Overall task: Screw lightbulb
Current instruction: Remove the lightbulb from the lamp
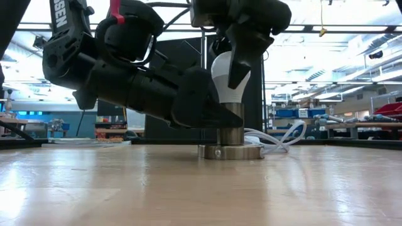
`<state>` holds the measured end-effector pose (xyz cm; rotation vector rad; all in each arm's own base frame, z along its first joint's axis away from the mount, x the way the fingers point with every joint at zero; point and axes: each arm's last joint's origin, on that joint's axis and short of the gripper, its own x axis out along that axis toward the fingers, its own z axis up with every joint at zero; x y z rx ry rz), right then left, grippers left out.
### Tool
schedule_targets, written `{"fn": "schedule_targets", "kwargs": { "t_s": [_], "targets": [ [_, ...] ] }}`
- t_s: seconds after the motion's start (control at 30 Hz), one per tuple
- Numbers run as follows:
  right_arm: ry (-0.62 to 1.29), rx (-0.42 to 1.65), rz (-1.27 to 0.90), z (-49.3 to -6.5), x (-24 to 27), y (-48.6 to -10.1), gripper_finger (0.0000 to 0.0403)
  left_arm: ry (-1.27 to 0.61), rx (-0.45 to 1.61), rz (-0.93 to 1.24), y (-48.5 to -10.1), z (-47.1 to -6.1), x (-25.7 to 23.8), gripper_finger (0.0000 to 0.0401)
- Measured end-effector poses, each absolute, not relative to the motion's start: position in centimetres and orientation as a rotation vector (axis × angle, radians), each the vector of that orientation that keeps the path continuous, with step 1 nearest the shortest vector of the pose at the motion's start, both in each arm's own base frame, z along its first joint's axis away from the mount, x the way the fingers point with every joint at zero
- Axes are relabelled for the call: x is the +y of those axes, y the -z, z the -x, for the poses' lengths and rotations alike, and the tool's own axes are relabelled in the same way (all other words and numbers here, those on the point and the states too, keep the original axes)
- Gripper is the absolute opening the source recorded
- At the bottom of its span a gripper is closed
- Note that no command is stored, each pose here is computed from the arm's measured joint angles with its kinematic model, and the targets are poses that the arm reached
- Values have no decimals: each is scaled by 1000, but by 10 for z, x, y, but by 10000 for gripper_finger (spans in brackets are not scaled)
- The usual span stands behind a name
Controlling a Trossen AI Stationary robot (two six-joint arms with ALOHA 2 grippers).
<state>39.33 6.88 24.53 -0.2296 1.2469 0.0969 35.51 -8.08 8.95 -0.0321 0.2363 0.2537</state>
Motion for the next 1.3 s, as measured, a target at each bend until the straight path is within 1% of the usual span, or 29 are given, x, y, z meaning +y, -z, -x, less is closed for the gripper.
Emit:
{"fn": "schedule_targets", "kwargs": {
  "t_s": [0.17,0.4,0.6,0.77,0.93,1.03,1.1,1.2,1.3],
  "targets": [
    [-55,1251,215,-393,68,-245,307,-263,233,34,-90,-355,-81,200],
    [-60,1267,205,-393,73,-241,311,-265,236,34,-89,-355,-81,200],
    [-49,1222,160,-384,70,-265,332,-269,236,34,-89,-355,-80,200],
    [-11,1355,151,-371,67,-263,337,-272,237,34,-89,-355,-80,200],
    [17,1385,163,-352,66,-247,337,-272,239,33,-89,-355,-80,200],
    [31,1290,124,-338,63,-234,334,-271,239,33,-89,-355,-81,200],
    [30,1192,92,-328,61,-222,329,-270,239,34,-89,-355,-81,200],
    [0,1022,33,-317,60,-203,322,-270,239,35,-89,-355,-81,200],
    [-38,820,-29,-310,60,-193,315,-269,239,35,-89,-355,-81,200]
  ]
}}
